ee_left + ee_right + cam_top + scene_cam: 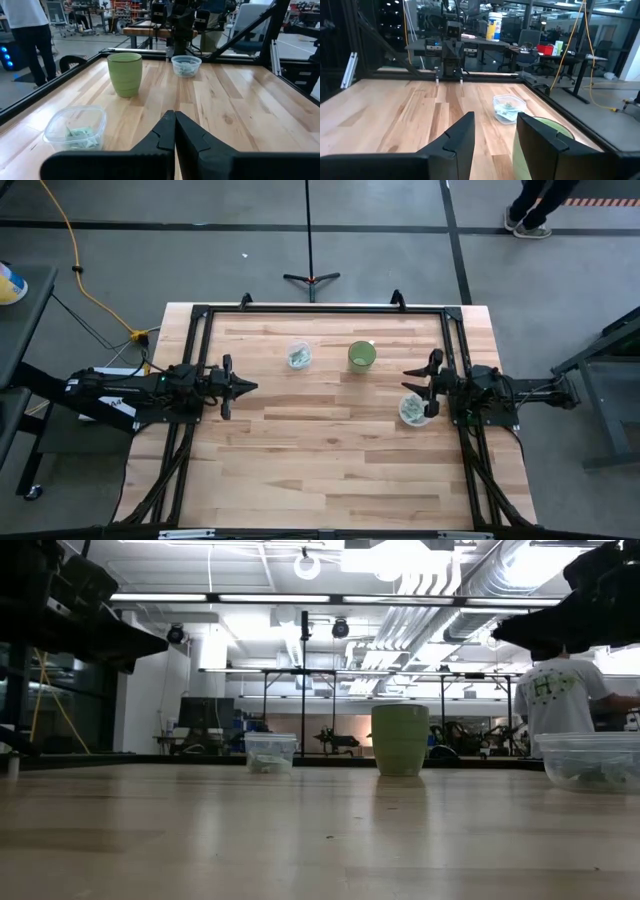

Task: Pick and place items into bin
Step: Return to Home Position

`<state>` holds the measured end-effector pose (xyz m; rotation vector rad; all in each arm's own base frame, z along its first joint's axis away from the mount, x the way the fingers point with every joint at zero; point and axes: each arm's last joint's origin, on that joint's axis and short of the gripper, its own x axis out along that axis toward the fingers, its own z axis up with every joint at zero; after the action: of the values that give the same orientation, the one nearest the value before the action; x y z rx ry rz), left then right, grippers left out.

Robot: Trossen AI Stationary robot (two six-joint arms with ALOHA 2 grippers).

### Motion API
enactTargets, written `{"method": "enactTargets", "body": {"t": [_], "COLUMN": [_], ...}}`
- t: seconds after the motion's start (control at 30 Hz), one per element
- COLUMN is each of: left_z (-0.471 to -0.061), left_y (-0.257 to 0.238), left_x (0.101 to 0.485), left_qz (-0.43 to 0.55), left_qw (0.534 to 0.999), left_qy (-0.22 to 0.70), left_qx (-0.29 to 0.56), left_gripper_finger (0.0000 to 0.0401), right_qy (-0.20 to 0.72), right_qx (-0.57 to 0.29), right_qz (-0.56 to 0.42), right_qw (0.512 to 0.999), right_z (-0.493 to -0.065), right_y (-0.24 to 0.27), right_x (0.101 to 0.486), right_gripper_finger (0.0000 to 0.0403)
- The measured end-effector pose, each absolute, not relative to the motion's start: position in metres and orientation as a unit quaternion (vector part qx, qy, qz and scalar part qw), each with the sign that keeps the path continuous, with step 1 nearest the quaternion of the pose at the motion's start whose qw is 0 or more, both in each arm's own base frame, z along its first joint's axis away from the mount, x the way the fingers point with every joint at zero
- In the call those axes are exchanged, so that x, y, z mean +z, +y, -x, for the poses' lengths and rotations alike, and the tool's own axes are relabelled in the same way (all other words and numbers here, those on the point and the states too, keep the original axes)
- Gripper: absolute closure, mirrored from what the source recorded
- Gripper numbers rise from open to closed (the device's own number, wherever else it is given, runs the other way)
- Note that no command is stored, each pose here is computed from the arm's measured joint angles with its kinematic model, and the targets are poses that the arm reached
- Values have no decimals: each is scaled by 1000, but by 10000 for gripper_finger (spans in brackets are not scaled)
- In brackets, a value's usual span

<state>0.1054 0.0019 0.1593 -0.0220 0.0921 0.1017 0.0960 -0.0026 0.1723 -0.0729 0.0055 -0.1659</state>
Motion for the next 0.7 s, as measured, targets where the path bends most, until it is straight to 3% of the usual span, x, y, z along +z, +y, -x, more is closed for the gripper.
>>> {"method": "enactTargets", "body": {"t": [0.27, 0.53, 0.7], "left_z": [-105, -105, -105], "left_y": [2, 2, 2], "left_x": [159, 159, 159], "left_qz": [-12, -13, -13], "left_qw": [998, 998, 998], "left_qy": [48, 49, 49], "left_qx": [48, 48, 48], "left_gripper_finger": [376, 267, 226], "right_qy": [3, 3, 3], "right_qx": [-83, -83, -83], "right_qz": [43, 43, 43], "right_qw": [996, 996, 996], "right_z": [-96, -96, -96], "right_y": [-3, -3, -3], "right_x": [172, 172, 172], "right_gripper_finger": [263, 263, 263]}}
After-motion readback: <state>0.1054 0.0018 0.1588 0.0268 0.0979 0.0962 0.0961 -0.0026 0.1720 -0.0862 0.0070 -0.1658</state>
